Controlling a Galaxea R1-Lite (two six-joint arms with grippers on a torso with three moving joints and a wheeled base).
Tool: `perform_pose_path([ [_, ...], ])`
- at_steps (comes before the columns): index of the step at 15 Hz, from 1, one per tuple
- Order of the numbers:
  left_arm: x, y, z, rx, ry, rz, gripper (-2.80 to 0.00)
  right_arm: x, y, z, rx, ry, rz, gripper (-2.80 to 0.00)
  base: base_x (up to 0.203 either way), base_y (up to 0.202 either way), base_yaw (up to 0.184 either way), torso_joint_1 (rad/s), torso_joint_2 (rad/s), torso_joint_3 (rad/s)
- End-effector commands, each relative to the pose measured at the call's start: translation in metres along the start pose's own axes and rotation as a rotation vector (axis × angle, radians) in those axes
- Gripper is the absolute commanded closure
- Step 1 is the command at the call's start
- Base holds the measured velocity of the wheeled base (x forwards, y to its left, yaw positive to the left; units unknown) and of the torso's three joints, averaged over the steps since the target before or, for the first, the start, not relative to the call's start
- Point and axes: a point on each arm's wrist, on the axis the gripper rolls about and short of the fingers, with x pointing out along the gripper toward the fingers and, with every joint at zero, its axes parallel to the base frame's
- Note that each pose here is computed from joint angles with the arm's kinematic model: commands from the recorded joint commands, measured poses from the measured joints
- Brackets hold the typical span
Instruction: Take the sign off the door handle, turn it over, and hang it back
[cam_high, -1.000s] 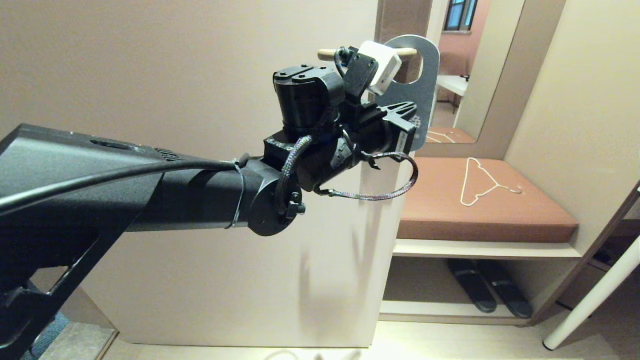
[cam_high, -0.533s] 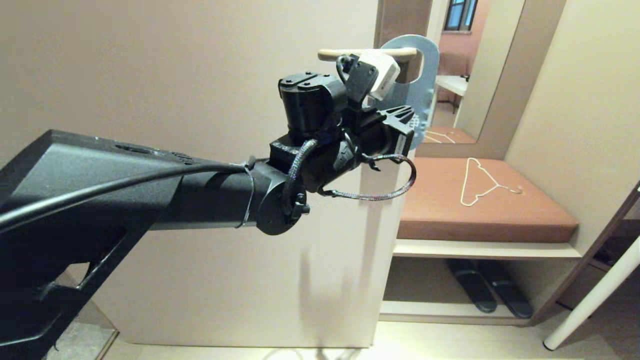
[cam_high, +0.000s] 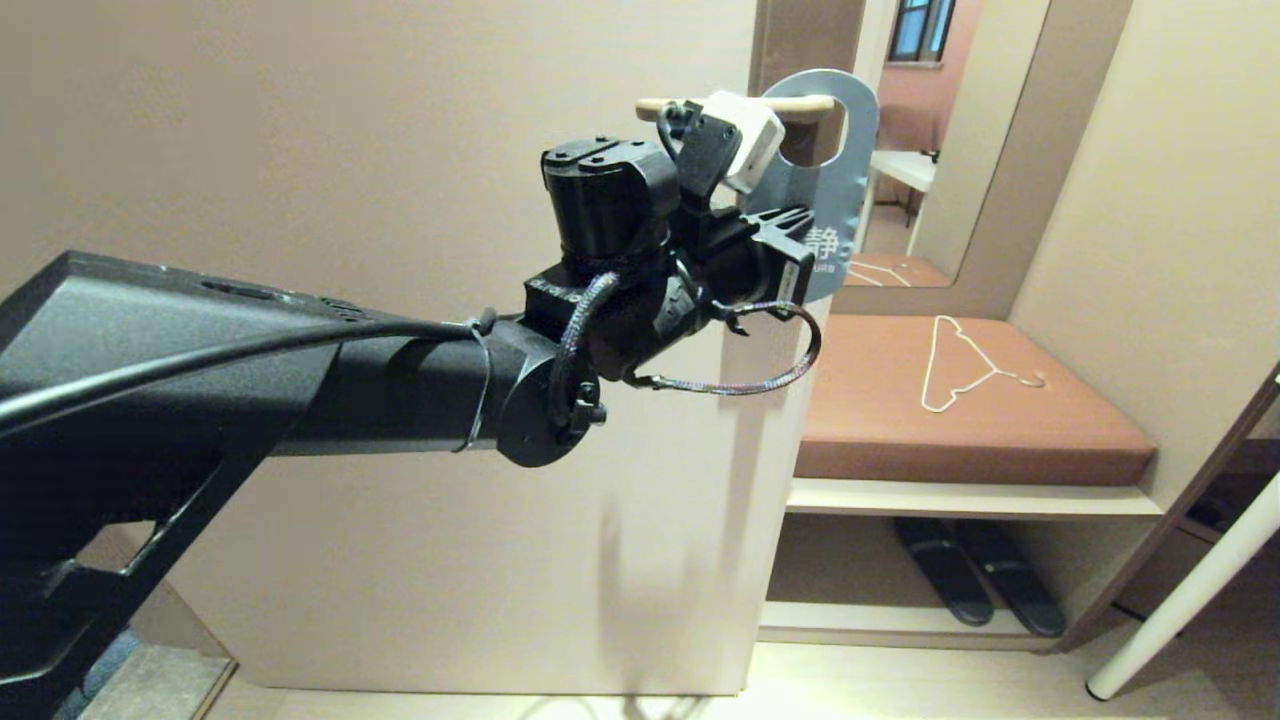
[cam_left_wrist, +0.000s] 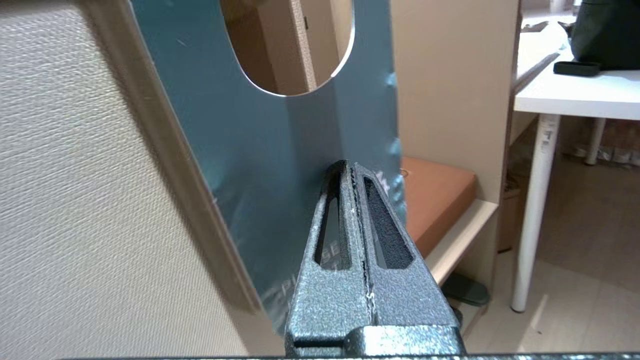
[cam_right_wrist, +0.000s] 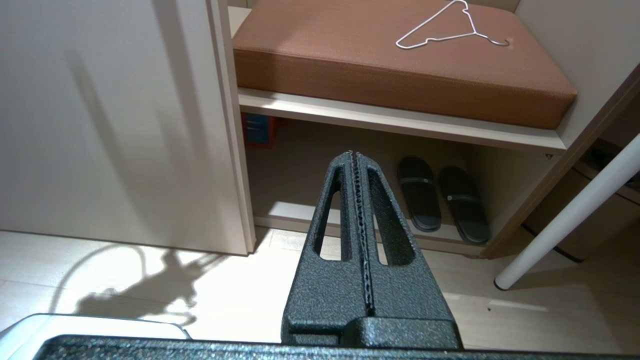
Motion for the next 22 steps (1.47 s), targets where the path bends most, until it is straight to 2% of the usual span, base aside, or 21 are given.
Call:
perform_pose_path([
  [1,-0.011,0.0,0.014,0.003,-0.012,-0.001,0.0,0.0,0.0,0.0,-0.001,0.002,0.001,0.0,0.0,0.0,0.0,0.0,0.0,0.0],
  [6,-0.077,-0.013,0.014,0.017,0.128,-0.039,0.0,0.0,0.0,0.0,-0.001,0.002,0.001,0.0,0.0,0.0,0.0,0.0,0.0,0.0],
  [9,-0.137,-0.023,0.008,0.019,0.23,-0.066,0.0,0.0,0.0,0.0,-0.001,0.002,0.001,0.0,0.0,0.0,0.0,0.0,0.0,0.0],
  [11,-0.182,-0.021,0.001,0.017,0.297,-0.043,0.0,0.0,0.0,0.0,-0.001,0.002,0.001,0.0,0.0,0.0,0.0,0.0,0.0,0.0],
  [13,-0.226,-0.002,-0.007,0.019,0.352,0.061,0.0,0.0,0.0,0.0,-0.001,0.002,0.001,0.0,0.0,0.0,0.0,0.0,0.0,0.0],
  [17,-0.292,0.04,-0.016,0.028,0.428,0.372,0.0,0.0,0.0,0.0,-0.001,0.002,0.001,0.0,0.0,0.0,0.0,0.0,0.0,0.0],
  [19,-0.323,0.046,-0.018,0.026,0.449,0.5,0.0,0.0,0.0,0.0,-0.001,0.002,0.001,0.0,0.0,0.0,0.0,0.0,0.0,0.0],
  [22,-0.353,0.044,-0.029,0.003,0.495,0.625,0.0,0.0,0.0,0.0,-0.001,0.002,0.001,0.0,0.0,0.0,0.0,0.0,0.0,0.0],
])
